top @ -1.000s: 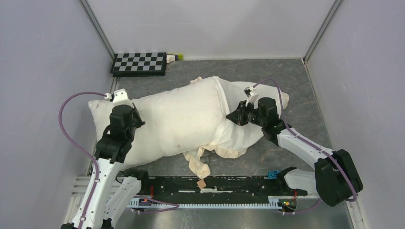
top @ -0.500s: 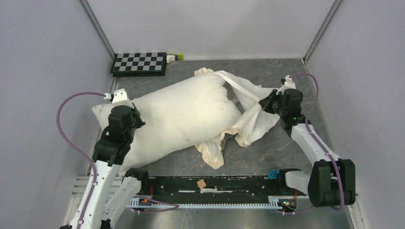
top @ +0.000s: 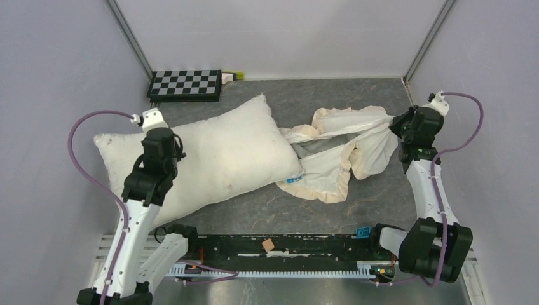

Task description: Remove the pillowcase from the pillow

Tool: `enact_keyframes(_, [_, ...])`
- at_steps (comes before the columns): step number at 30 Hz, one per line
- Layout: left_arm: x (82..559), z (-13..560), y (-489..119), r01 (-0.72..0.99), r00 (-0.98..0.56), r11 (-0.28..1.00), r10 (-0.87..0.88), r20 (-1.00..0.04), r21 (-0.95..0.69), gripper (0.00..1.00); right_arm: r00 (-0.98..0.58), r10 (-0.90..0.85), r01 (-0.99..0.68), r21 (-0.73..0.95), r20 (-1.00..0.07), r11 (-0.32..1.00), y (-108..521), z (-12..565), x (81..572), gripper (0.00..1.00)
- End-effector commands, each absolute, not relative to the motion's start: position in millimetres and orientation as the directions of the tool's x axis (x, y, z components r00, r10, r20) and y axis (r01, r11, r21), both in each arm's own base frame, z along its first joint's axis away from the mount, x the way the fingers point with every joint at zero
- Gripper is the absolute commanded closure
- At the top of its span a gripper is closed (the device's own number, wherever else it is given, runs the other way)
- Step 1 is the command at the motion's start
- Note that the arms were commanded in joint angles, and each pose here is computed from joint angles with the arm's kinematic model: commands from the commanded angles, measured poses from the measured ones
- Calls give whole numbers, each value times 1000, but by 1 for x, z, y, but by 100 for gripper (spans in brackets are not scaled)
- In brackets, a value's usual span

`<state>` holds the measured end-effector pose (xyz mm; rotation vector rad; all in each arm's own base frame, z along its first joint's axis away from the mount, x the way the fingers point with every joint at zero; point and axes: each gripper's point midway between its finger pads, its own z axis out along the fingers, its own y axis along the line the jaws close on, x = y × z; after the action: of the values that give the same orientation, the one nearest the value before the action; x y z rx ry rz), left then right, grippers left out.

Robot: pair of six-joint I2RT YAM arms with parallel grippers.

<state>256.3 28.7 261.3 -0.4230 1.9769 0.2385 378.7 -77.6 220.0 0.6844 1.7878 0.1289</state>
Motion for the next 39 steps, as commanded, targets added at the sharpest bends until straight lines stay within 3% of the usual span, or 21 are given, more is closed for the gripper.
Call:
enact_keyframes(1, [305,306,14,-375,-299,921,-226,-927,-104,98,-44,498,313,461,-866,830,-82,285,396,100])
enact_keyframes(6, [330,333,23,-450,-262,889,-226,-938,-89,98,4,487,164,481,-873,861,-68,347,422,100])
enact_keyframes(13, [344,365,33,-508,-219,859,-204,-954,-67,98,137,413,219,434,-901,874,-117,472,431,100])
enact_keyframes(17, [353,344,24,-472,-258,879,-213,-943,-70,98,132,385,219,406,-913,887,-122,486,429,99])
enact_keyframes(18, [356,337,21,-459,-271,886,-212,-939,-67,97,123,391,194,408,-912,892,-116,476,428,93])
enact_keyframes(19, [358,330,19,-450,-285,891,-209,-935,-62,88,113,394,166,409,-912,897,-111,464,428,76])
enact_keyframes(20, [360,322,17,-446,-300,893,-208,-931,-55,68,89,399,124,408,-912,904,-102,444,428,41])
enact_keyframes(21, [361,318,15,-430,-317,902,-197,-928,-45,38,57,410,92,414,-910,906,-93,422,427,13])
enact_keyframes(22, [363,315,12,-407,-334,913,-187,-924,-37,5,30,424,70,425,-905,903,-87,402,426,2])
enact_keyframes(23, [364,313,8,-387,-351,921,-181,-919,-33,0,6,428,45,427,-904,903,-81,389,424,2])
enact_keyframes(30, [341,304,-48,-149,-417,971,-232,-879,-185,0,-81,388,33,386,-918,922,-61,308,393,2])
enact_keyframes(34, [309,284,-99,-31,-458,985,-167,-873,-172,0,-129,323,31,322,-938,946,-41,287,377,2])
enact_keyframes(39, [242,261,-118,-40,-563,982,-176,-807,-186,7,-208,274,15,277,-939,961,-23,258,357,2])
